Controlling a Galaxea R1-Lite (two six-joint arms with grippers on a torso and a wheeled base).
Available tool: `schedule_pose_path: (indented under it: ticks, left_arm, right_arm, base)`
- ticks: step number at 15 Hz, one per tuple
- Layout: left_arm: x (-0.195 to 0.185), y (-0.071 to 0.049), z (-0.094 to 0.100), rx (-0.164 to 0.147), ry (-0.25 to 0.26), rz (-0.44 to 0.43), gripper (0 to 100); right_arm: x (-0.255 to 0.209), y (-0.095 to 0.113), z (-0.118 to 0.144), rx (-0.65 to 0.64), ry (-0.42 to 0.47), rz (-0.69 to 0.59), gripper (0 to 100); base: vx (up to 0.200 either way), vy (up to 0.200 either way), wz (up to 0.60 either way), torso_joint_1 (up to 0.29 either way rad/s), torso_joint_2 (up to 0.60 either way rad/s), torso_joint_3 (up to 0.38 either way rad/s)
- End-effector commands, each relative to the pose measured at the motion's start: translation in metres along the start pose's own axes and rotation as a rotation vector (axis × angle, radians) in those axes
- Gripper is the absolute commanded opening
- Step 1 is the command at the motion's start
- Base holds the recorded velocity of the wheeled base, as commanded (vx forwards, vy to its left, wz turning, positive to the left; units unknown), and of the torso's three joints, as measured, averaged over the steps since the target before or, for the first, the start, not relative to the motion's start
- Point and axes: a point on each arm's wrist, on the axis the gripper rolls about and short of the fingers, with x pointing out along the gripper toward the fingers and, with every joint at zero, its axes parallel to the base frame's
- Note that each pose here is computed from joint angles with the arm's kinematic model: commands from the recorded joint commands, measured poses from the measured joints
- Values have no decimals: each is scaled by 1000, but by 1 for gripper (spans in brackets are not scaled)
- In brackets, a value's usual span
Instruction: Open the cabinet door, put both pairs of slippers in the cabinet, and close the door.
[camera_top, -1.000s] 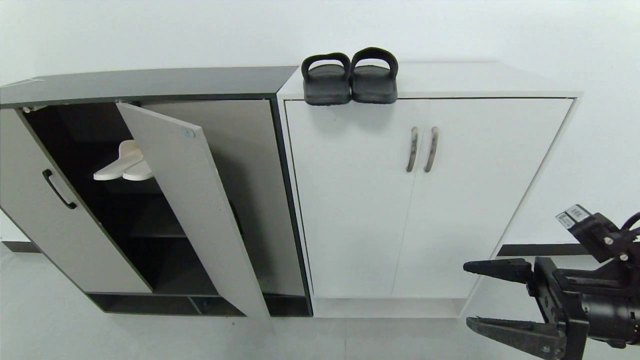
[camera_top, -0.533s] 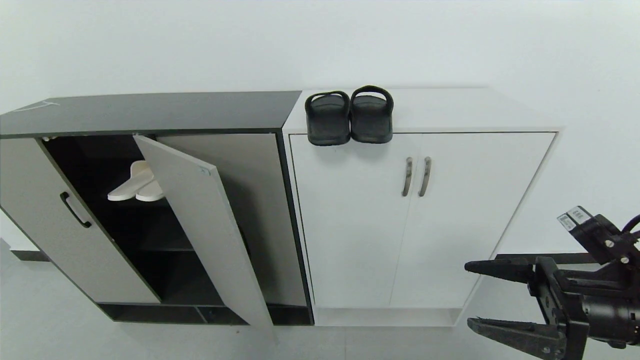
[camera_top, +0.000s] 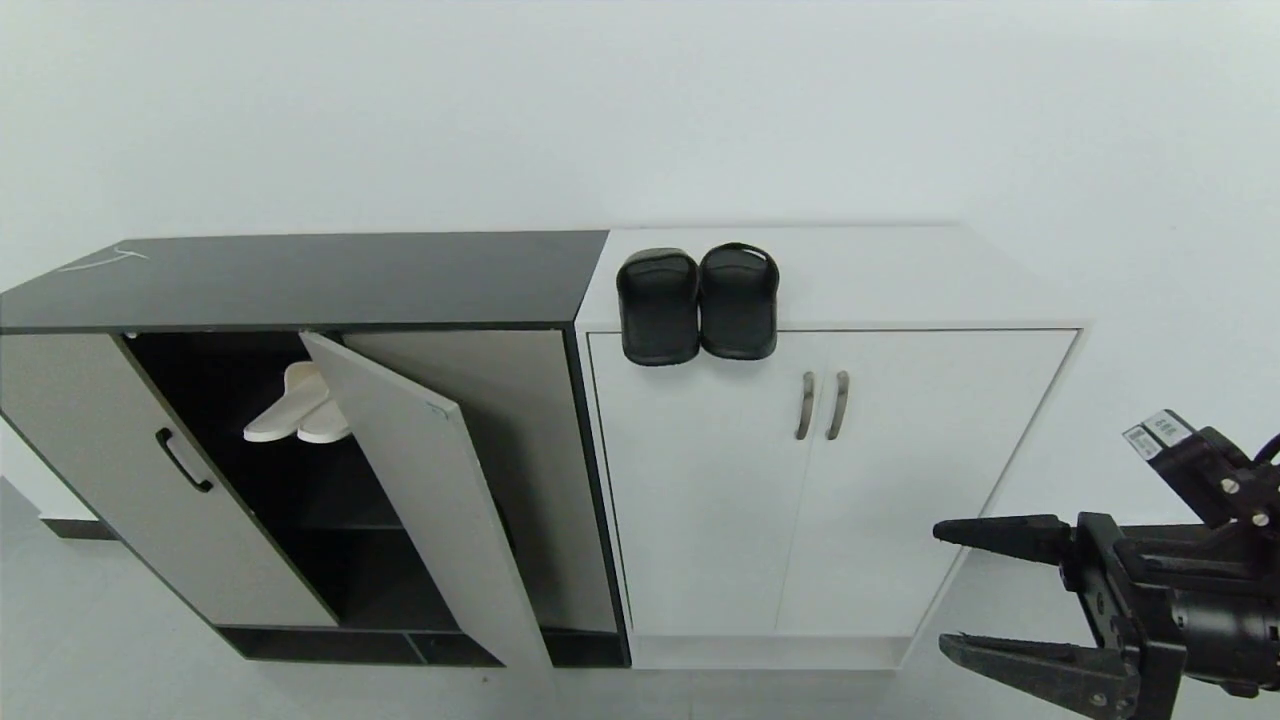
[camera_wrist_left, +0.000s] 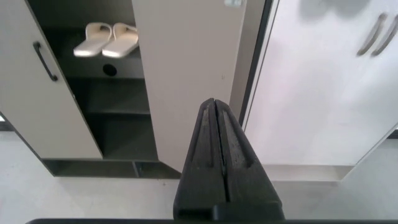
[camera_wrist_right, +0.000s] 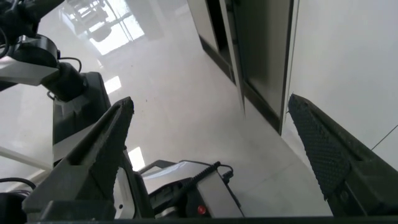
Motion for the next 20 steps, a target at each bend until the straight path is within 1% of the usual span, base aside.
schedule_pose_path:
  ticks: [1, 11, 13, 15, 20]
  left_arm:
    - [0, 0, 0, -1, 2, 1, 0]
    - [0, 0, 0, -1, 0, 1, 0]
    - [0, 0, 0, -1, 0, 1, 0]
    - [0, 0, 0, 1, 0, 1, 0]
    - [0, 0, 0, 2, 0, -1, 0]
  right_arm:
    - [-1, 1, 1, -6, -6, 0, 100]
    - [-1, 1, -1, 1, 1, 0, 100]
    - [3, -3, -4, 17, 18, -19, 100]
    - [3, -5, -3, 20, 19, -91, 100]
    - [3, -8, -2, 11, 25, -339, 100]
  base:
    - [0, 0, 0, 242, -530, -271]
    - [0, 0, 0, 264, -567, -298]
    - [0, 0, 0, 217, -422, -224]
    - [200, 0, 0, 90, -190, -95]
    - [200, 200, 0, 4, -21, -9]
